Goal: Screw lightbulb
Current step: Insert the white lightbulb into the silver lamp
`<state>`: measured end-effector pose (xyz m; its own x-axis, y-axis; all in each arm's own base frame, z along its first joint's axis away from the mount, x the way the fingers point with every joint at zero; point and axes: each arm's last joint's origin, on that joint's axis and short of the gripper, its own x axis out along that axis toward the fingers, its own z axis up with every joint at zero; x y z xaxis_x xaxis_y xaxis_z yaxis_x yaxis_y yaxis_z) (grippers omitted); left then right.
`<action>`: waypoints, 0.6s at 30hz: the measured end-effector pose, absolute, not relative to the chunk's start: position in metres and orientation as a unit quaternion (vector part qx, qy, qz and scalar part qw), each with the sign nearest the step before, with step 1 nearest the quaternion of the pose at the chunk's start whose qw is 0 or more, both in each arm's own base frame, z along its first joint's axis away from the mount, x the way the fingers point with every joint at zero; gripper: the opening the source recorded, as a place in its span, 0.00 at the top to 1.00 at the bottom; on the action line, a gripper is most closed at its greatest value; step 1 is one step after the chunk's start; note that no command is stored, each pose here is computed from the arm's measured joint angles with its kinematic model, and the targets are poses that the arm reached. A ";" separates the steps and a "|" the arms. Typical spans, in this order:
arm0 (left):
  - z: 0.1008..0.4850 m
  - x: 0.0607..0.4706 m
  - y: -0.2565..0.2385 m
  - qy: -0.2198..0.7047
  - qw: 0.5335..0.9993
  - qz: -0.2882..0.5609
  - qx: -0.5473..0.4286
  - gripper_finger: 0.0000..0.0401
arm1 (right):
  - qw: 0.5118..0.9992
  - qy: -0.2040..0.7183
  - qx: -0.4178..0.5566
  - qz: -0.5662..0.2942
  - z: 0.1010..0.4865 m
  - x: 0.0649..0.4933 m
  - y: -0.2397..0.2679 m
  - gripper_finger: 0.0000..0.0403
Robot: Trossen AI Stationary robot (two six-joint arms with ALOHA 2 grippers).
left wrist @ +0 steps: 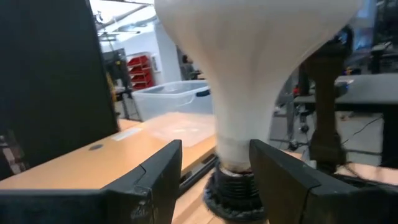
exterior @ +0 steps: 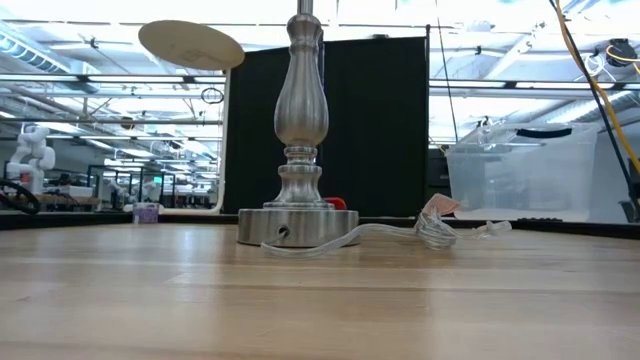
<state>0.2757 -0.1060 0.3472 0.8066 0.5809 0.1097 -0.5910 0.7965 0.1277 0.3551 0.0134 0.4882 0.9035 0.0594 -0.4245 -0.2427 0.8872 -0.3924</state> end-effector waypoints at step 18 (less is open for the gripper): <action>0.349 0.273 -0.119 -0.066 0.967 0.246 0.031 0.53 | 0.949 0.204 -0.224 0.080 0.488 0.355 0.013 1.00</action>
<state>0.2731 -0.1194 0.3490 0.8706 0.4711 0.1423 -0.4793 0.8772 0.0285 0.3551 0.0135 0.4882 0.9037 0.0594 -0.4240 -0.2429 0.8867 -0.3935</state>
